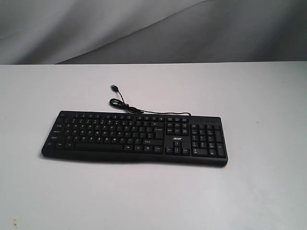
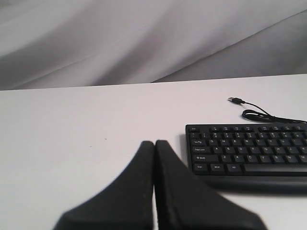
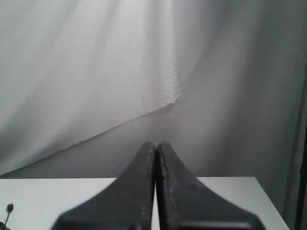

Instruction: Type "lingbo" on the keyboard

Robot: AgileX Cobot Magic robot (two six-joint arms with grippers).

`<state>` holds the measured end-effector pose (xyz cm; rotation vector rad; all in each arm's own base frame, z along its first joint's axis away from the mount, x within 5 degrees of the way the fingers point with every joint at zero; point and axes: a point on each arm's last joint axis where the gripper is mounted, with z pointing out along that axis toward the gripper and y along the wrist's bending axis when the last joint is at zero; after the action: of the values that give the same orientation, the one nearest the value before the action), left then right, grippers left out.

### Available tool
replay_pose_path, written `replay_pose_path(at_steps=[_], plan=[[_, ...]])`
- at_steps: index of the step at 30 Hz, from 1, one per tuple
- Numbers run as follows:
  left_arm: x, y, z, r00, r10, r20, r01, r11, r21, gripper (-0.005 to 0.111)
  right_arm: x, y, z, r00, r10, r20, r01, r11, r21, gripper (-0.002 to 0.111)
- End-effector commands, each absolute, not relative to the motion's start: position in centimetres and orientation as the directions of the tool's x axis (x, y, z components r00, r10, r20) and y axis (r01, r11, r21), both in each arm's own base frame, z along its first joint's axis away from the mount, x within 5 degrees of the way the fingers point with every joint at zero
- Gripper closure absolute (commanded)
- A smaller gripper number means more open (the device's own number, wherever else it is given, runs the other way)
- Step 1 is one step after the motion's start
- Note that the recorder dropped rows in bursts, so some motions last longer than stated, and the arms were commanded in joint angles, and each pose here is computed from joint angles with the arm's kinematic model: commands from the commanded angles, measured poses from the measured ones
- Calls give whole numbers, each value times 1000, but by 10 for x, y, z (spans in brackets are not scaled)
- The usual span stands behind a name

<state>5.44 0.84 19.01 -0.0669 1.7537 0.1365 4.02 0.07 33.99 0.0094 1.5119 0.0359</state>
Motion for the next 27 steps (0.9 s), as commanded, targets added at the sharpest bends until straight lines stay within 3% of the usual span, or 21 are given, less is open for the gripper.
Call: replay_pose_path(at_steps=[1,8,18,27], plan=[[54,8,189,-181,26,-983,-122,991,49,106,35,0,308,59,22,-998,5,1000,22,108],[54,8,189,-181,26,-983,-122,991,49,106,40,-1,259,-23,-38,-999,7,999,-39,108],[54,8,189,-181,26,-983,-122,991,49,106,54,-4,189,-202,2,-979,75,997,-14,108],[54,8,189,-181,26,-983,-122,991,49,106,53,-5,182,-255,-1,-967,82,996,-22,108]])
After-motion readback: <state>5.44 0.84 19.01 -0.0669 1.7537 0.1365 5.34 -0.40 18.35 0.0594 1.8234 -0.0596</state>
